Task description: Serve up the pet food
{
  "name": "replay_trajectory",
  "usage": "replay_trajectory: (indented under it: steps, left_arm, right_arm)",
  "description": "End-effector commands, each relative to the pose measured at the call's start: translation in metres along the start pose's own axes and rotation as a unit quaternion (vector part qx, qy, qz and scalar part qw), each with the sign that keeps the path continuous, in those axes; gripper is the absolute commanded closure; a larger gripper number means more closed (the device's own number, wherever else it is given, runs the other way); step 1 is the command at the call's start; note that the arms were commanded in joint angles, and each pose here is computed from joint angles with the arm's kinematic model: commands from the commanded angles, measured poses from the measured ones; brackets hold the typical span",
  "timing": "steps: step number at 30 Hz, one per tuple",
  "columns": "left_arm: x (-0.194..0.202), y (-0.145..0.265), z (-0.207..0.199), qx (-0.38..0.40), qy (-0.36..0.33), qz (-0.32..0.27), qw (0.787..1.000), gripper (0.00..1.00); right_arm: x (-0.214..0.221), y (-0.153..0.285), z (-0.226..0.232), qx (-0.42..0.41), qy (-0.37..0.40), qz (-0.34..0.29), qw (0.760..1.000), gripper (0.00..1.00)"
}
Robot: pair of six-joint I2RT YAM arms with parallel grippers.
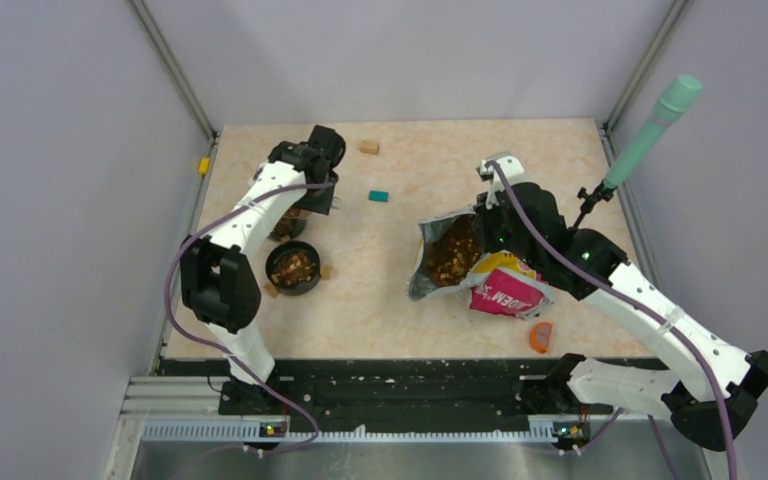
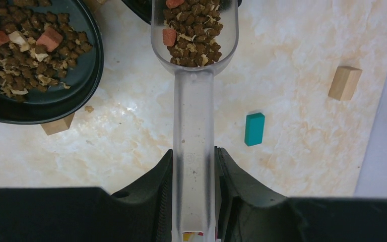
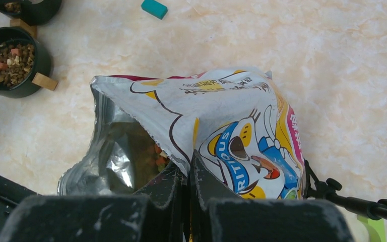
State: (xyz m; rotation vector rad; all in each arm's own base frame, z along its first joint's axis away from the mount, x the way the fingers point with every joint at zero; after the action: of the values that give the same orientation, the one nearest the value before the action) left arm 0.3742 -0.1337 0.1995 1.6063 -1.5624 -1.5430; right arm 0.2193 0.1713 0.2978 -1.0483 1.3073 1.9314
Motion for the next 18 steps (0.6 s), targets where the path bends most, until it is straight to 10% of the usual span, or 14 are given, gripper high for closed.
replay_trajectory:
  steps: [1,18]
  left_arm:
    - [-0.013,0.012,-0.01,0.037,0.068,0.04,0.996,1.0]
    - [-0.045,0.025,-0.024,0.122,0.175,0.157,0.964,1.0]
  right_arm:
    - [-0.046,0.01,0.022,-0.055,-0.03,-0.087,0.994,1.0]
    - [-0.048,0.001,0.026,-0.054,-0.021,-0.081,0.995,1.0]
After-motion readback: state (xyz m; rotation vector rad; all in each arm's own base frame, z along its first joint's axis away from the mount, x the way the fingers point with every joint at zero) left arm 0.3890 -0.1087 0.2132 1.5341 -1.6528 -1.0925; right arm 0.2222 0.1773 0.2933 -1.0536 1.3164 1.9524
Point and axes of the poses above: each gripper's point midway between its finger pads, its own y axis back along the fingers, its own z axis along the line the jaws close on, x = y × z, the point moved 4 cm from there along y, back along the fingers, and after that the axes turned 12 degrees about -y, right-handed, at the moved point
